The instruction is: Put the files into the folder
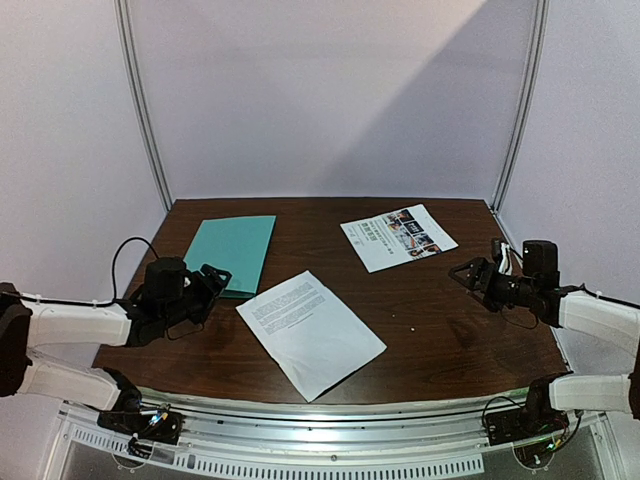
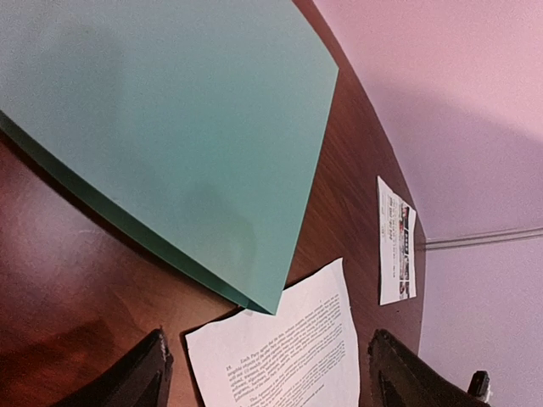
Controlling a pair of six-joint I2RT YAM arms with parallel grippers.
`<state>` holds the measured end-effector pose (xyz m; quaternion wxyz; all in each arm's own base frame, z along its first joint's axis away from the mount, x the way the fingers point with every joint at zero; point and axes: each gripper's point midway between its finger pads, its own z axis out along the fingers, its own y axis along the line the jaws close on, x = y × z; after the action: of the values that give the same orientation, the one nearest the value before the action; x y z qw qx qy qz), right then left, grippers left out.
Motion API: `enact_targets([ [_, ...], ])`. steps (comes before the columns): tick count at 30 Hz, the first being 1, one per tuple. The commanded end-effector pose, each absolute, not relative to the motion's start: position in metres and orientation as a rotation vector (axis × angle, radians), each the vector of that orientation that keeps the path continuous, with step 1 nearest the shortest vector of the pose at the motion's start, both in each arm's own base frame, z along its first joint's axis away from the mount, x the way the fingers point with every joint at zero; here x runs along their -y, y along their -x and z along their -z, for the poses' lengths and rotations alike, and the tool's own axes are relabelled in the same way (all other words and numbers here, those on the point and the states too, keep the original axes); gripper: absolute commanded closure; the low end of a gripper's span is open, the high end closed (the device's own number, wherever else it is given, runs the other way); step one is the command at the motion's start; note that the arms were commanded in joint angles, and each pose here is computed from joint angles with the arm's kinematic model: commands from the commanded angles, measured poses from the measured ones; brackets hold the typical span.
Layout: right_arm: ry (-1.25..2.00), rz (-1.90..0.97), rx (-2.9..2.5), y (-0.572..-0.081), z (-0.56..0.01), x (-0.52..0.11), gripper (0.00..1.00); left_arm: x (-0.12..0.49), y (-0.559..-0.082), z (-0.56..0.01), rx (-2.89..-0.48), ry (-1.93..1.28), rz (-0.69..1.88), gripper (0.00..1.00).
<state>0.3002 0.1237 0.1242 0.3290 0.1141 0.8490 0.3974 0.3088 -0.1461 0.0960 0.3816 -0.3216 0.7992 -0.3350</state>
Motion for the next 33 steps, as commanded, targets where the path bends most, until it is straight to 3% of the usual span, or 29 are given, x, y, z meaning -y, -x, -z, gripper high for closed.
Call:
enact_targets([
  [1, -0.314, -1.050, -2.238, -0.298, -0.117, -0.123, 0.01, 0.144, -0.315, -0.095, -1.991, 0.886, 0.904, 0.20],
  [33, -0.306, -1.040, -2.261, -0.297, -0.113, -0.123, 0.01, 0.132, -0.340, -0.072, -1.926, 1.010, 0.925, 0.27],
])
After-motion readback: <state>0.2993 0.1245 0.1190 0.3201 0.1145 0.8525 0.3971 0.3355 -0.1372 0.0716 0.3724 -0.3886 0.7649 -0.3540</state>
